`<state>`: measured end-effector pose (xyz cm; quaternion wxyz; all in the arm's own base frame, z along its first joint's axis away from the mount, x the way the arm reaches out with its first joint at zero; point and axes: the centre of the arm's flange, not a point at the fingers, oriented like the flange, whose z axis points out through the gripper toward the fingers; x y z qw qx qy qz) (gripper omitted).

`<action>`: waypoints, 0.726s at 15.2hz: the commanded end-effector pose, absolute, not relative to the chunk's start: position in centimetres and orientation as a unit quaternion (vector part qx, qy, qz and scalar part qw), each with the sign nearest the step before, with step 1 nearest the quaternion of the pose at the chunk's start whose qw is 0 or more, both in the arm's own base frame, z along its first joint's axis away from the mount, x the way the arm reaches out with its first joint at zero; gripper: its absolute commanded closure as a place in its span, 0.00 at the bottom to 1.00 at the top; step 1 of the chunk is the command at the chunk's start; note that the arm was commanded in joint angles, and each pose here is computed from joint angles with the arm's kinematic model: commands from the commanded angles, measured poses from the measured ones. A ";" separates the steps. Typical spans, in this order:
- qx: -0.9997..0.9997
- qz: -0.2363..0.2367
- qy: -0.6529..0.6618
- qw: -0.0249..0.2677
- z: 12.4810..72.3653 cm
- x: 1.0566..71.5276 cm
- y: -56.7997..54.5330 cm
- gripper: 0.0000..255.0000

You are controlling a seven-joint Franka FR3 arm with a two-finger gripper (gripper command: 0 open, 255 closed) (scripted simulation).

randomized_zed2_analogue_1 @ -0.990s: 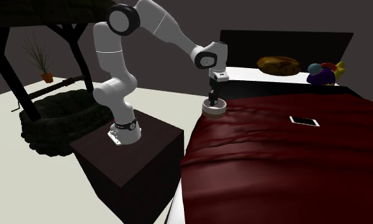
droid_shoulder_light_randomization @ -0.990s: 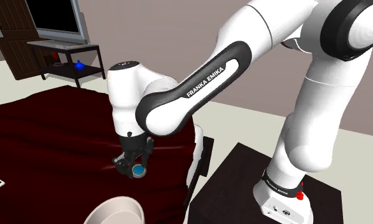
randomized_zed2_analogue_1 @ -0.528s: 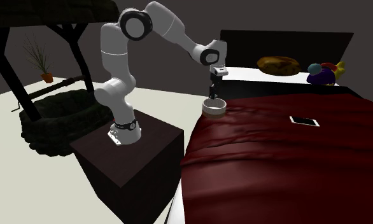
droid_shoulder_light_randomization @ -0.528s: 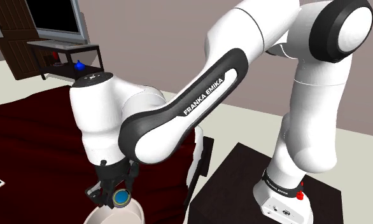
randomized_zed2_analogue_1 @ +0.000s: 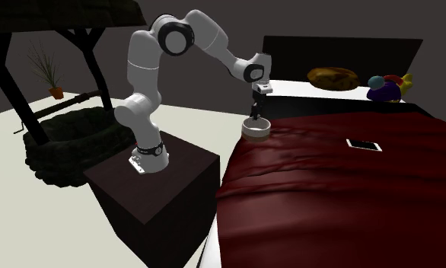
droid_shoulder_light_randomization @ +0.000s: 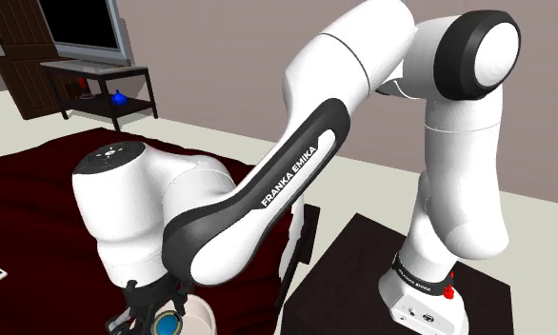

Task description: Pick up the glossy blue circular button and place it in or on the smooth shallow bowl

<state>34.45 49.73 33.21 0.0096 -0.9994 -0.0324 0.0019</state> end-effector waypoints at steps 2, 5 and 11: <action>-0.999 0.002 -0.032 0.010 31.8 34.6 49.8 1.00; -0.999 0.002 -0.032 0.010 30.2 34.6 49.8 1.00; -0.999 0.002 -0.032 0.010 29.4 34.6 49.8 1.00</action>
